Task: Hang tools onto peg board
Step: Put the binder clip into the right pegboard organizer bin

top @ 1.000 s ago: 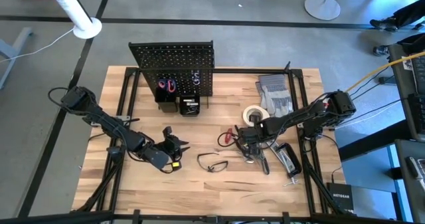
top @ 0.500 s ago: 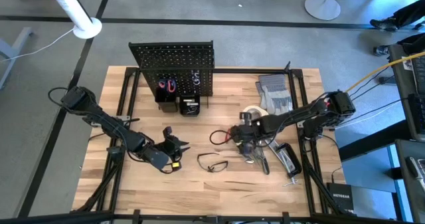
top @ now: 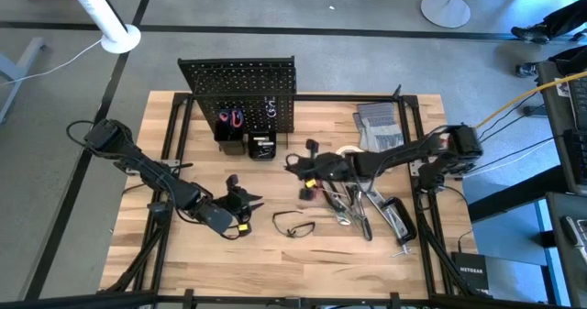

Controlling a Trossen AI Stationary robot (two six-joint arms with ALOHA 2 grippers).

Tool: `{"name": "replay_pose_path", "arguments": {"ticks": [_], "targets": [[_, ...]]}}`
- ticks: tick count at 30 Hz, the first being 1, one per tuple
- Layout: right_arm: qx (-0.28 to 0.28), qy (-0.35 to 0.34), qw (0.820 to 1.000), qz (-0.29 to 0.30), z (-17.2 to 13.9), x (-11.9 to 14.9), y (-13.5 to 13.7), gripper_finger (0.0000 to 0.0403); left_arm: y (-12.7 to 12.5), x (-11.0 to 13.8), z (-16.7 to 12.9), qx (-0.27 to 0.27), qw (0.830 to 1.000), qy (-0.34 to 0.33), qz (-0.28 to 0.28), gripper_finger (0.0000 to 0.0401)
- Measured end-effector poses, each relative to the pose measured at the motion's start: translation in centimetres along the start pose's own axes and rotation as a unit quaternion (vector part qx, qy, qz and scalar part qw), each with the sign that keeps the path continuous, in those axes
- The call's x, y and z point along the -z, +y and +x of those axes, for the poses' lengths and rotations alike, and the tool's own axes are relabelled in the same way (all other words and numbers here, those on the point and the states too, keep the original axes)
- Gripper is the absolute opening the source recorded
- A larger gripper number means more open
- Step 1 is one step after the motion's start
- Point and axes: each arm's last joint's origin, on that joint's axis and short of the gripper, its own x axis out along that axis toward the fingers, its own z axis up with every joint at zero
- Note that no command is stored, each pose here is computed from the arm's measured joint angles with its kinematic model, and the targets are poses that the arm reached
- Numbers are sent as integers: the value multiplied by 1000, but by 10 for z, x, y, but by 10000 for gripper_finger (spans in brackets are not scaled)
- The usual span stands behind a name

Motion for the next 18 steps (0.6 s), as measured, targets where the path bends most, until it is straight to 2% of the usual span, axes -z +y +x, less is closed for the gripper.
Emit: {"name": "replay_pose_path", "arguments": {"ticks": [6,13,18], "targets": [[19,-65,997,21,38,6,-11,4,0,0,0,0,1000,0,2,72],[47,-58,997,34,78,15,-30,5,0,1,0,-1,1000,2,3,72],[58,-50,996,38,93,20,-38,5,0,0,0,0,1000,1,1,72]]}}
